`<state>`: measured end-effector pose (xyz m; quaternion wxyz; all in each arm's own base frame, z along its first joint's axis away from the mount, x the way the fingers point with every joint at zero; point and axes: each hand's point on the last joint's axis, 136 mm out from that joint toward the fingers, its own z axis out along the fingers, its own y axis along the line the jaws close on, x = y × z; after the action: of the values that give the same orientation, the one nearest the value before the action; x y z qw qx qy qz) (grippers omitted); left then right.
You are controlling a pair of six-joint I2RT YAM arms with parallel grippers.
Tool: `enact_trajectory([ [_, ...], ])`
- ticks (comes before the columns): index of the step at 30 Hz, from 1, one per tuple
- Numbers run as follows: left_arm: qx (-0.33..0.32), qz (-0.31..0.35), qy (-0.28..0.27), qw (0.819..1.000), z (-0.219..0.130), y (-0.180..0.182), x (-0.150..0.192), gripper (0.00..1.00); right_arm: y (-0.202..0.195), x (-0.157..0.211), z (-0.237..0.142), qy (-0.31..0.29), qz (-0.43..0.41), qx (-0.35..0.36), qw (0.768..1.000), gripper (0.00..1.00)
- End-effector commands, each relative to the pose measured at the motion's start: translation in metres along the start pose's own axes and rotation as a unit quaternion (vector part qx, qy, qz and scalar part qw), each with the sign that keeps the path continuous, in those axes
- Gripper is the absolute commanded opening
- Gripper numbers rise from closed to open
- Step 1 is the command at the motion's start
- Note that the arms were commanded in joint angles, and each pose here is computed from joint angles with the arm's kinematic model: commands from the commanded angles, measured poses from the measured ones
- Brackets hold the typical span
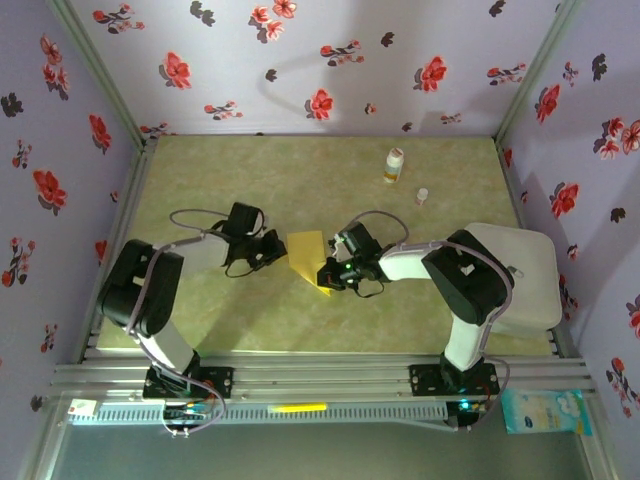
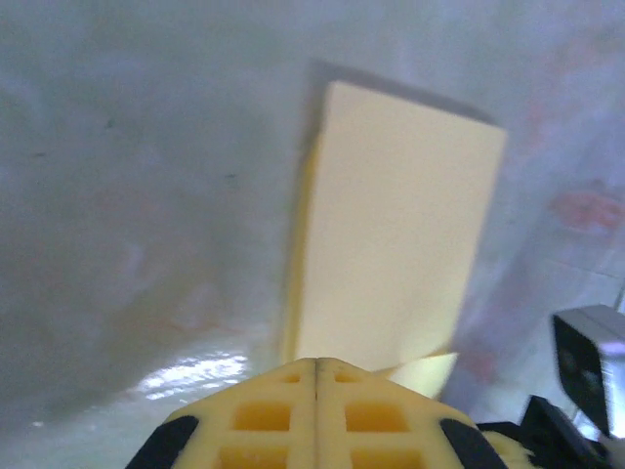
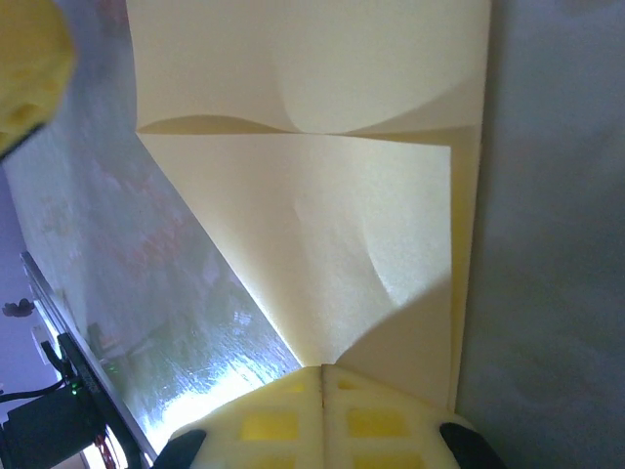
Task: Fold a paper plane with a square sheet of paper (pick it up from the middle)
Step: Third fold the triangle at the center of the table.
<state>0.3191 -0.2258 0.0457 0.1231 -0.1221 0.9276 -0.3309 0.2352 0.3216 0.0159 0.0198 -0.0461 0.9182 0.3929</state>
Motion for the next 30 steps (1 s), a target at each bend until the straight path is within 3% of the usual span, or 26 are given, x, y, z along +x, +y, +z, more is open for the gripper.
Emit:
enact_trajectory([
  [1, 0.009, 0.014, -0.013, 1.0, -0.008, -0.014, 0.003, 0.06, -0.044, 0.03, 0.004, 0.045, 0.044, 0.068, 0.996, 0.0],
  [9, 0.04, 0.038, 0.041, 0.998, 0.019, -0.032, 0.033, 0.06, -0.042, 0.026, 0.003, 0.043, 0.044, 0.067, 0.996, 0.0],
  [21, -0.06, 0.023, 0.066, 0.996, 0.041, 0.03, 0.049, 0.01, -0.002, 0.008, -0.011, 0.025, 0.016, 0.027, 0.999, 0.0],
  [26, -0.074, 0.026, 0.072, 0.994, 0.04, 0.04, 0.054, 0.0, 0.036, -0.003, -0.015, 0.025, -0.018, -0.02, 0.999, 0.02],
  [30, -0.075, 0.029, 0.074, 0.994, 0.041, 0.04, 0.054, 0.0, 0.043, -0.01, -0.004, 0.034, -0.024, -0.02, 0.999, 0.02],
])
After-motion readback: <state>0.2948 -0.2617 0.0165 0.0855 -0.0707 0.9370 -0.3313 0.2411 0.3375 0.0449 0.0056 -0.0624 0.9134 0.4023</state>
